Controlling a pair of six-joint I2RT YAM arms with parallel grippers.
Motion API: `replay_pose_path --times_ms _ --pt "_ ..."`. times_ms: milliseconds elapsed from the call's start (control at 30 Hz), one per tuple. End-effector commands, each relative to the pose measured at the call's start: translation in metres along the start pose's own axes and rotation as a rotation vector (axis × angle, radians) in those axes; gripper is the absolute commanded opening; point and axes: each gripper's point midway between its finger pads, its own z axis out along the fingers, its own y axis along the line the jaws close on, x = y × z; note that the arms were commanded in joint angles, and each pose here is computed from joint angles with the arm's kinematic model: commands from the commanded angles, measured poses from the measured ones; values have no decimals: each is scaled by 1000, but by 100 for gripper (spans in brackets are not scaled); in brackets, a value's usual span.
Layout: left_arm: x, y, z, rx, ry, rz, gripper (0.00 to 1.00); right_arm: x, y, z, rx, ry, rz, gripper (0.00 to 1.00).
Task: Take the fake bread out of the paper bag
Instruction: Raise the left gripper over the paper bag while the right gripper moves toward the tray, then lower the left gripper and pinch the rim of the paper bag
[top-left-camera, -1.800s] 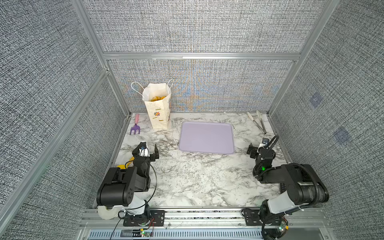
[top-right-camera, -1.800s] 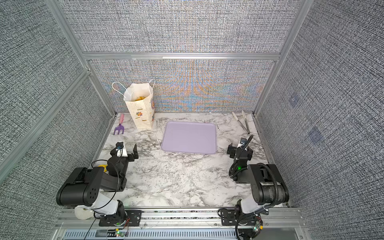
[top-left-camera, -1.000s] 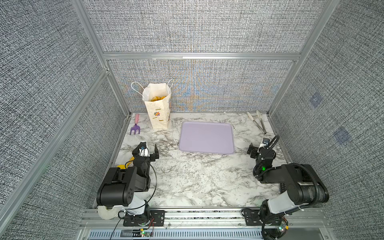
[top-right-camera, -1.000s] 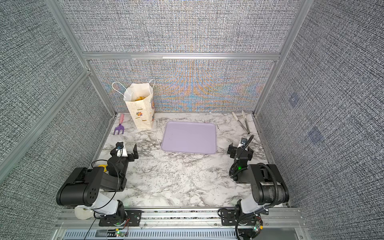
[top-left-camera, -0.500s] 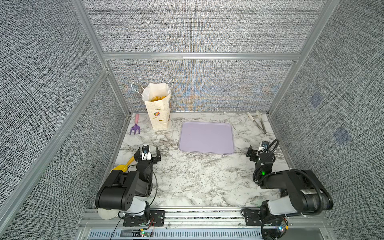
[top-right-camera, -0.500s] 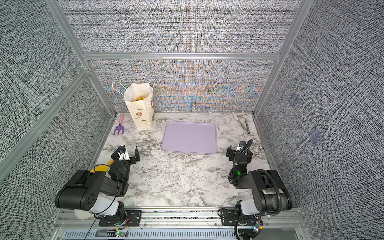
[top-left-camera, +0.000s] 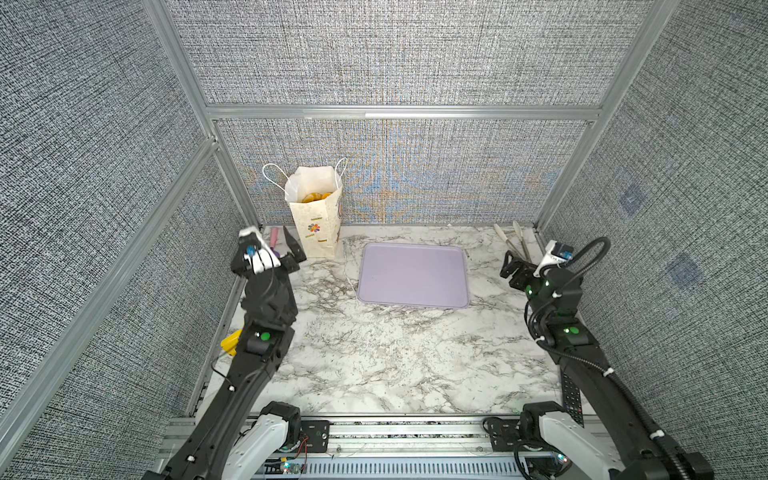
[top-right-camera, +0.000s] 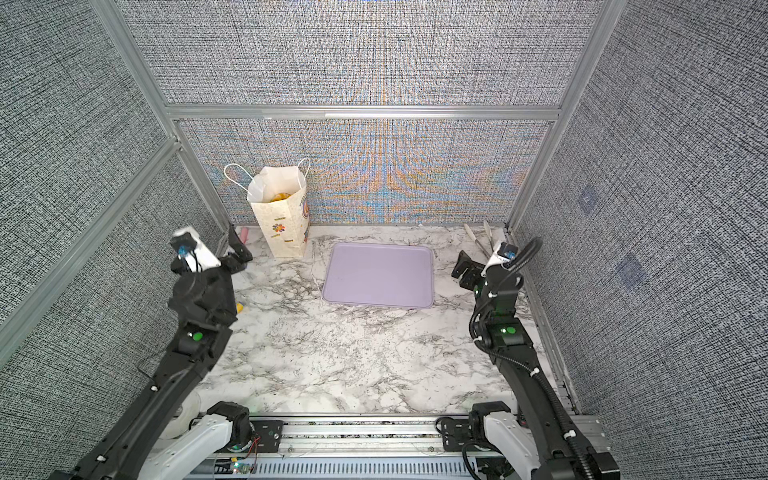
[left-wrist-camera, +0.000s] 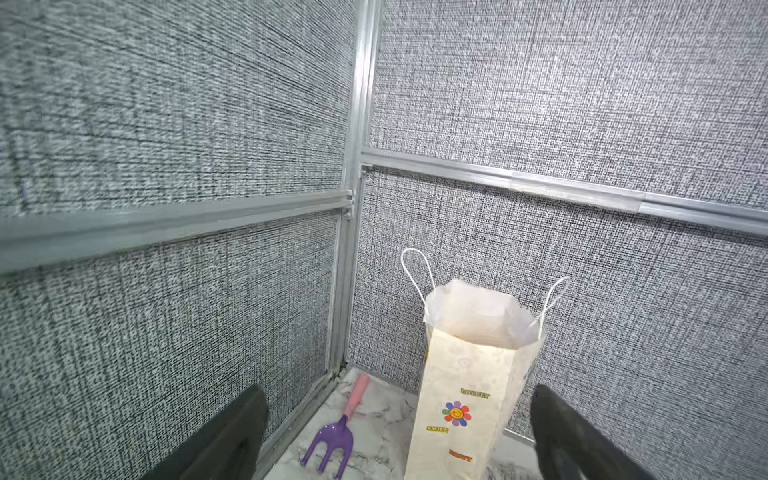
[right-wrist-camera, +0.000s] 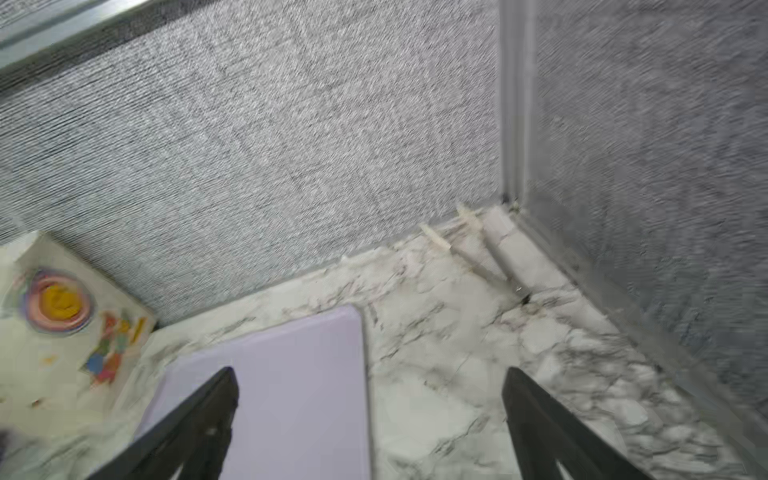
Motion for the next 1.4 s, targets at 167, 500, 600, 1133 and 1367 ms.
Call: replay_pose_path --times_ms 167,500,600,1133,1367 --pt "27 -53 83 35 600 212 99 49 71 -7 -322 298 108 98" --pt "74 -17 162 172 762 -204 99 53 95 -43 -367 368 4 95" --pt "80 -14 179 210 748 -237 98 74 91 -56 -365 414 -14 95" --pt "138 -18 245 278 748 -357 87 50 96 -90 -350 379 -146 95" --pt "158 -23 258 292 761 -408 79 58 90 -92 -322 391 -145 95"
